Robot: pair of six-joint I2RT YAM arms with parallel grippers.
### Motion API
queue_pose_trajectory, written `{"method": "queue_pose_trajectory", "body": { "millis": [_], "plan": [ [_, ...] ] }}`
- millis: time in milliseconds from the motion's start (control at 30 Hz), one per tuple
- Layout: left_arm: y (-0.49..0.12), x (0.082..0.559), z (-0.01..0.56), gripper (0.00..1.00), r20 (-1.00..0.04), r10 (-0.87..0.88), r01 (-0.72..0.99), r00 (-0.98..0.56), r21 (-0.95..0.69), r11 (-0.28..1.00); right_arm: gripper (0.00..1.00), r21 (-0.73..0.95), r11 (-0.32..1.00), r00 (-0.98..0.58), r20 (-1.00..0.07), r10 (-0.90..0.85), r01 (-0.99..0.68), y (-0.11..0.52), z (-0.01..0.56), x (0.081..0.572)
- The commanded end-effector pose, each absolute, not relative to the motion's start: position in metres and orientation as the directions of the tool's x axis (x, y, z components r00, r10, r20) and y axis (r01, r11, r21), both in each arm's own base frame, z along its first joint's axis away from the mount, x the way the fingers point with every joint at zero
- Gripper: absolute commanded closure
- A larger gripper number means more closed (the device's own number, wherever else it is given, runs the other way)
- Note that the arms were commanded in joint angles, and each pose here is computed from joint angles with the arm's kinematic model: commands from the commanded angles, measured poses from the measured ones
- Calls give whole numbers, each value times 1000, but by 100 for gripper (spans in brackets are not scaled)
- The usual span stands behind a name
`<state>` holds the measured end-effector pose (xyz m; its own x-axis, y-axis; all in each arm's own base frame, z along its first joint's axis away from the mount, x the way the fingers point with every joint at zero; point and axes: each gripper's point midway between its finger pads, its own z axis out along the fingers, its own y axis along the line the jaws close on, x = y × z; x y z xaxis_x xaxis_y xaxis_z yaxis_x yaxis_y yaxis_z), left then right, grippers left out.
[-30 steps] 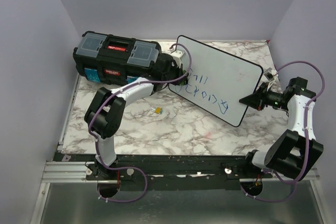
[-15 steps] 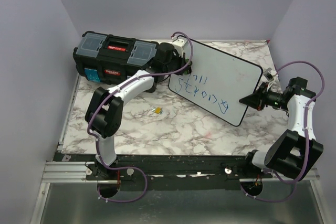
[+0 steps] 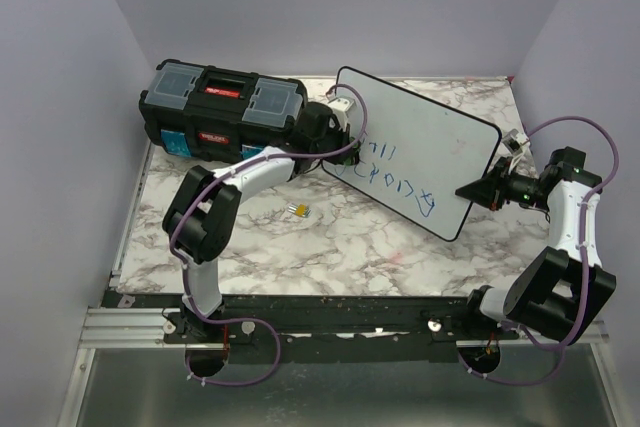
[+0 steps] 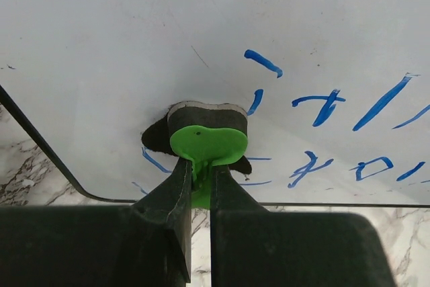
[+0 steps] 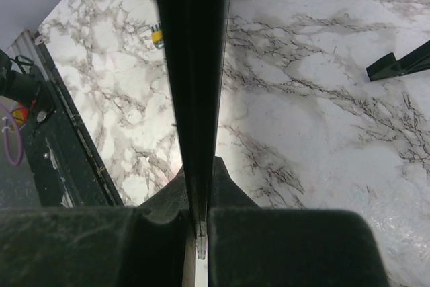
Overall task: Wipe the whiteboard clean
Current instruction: Erase the whiteboard at the center of the board.
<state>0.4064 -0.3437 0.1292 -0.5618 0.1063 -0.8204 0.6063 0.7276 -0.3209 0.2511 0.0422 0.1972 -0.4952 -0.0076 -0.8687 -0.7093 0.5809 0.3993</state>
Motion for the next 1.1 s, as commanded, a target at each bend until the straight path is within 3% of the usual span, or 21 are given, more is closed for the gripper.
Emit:
{"method": "queue_pose_trajectory", "body": {
  "millis": [0,300,767,1067],
  "plan": [
    [-362,413,158,100,-842,113,644,-528,-310,699,99,362,548,-450,-892,-31,-754,51,200,246],
    [-373,424,192,100,-861,87,661,-501,-315,681,99,362,547,-450,-892,-32,-755,52,200,246],
    [-375,367,111,100,-791,175,662,-587,-344,665,99,361,545,-449,-893,-32,-756,52,200,246],
    [-373,411,178,100,-853,136,674,-504,-290,680,99,359,544,-448,-893,-35,-758,52,200,245]
  ]
}}
